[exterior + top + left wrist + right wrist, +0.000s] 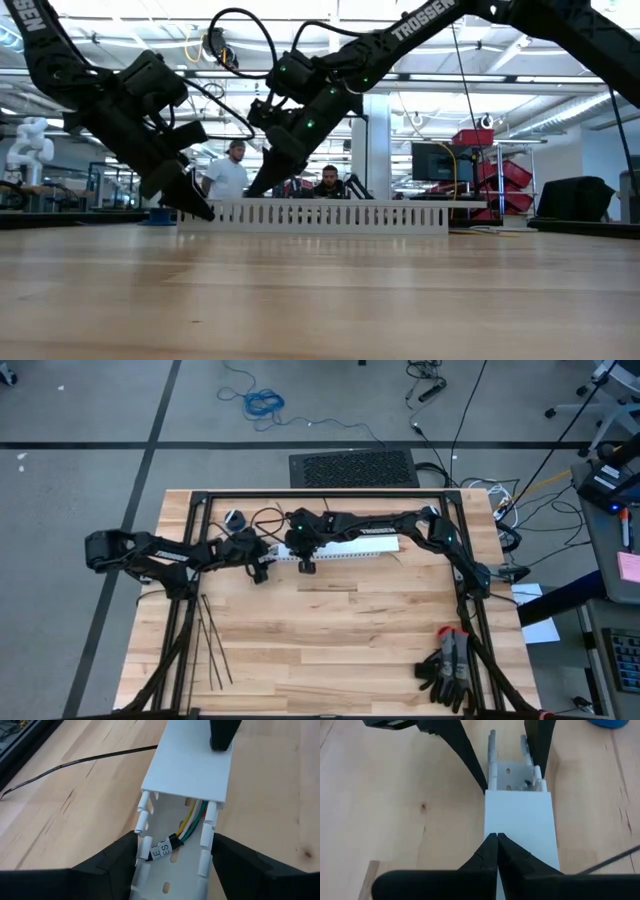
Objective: Ziptie cables
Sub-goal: Close the white cable duct
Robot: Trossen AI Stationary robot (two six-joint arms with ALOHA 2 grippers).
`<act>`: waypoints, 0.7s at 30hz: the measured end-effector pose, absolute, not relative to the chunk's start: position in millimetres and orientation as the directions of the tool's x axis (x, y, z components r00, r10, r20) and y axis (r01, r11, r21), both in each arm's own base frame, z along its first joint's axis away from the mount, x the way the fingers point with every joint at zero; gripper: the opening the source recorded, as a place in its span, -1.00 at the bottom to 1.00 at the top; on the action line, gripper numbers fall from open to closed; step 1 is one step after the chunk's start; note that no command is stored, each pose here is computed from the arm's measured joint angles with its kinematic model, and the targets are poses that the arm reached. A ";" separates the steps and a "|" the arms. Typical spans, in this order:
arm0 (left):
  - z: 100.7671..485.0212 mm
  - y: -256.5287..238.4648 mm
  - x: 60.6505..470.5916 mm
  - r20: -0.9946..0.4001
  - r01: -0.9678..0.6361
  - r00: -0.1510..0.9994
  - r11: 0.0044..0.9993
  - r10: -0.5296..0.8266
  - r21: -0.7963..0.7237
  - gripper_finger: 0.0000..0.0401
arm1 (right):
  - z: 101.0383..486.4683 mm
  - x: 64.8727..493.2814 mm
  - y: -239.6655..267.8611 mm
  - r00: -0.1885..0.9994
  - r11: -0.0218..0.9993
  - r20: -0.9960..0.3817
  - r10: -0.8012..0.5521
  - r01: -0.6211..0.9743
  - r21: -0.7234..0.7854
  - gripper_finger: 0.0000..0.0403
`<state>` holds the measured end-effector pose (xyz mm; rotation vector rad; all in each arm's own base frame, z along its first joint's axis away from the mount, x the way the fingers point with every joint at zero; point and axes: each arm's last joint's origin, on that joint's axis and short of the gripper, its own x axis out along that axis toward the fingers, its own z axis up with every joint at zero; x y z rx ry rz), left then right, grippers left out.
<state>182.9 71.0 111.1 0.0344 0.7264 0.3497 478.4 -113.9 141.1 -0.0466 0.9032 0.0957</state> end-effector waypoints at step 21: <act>111.3 69.0 184.0 -0.643 -0.263 0.717 0.959 0.268 0.107 0.17 | 171.5 485.0 -97.9 0.721 0.990 -0.690 0.057 -0.131 -0.054 -1.00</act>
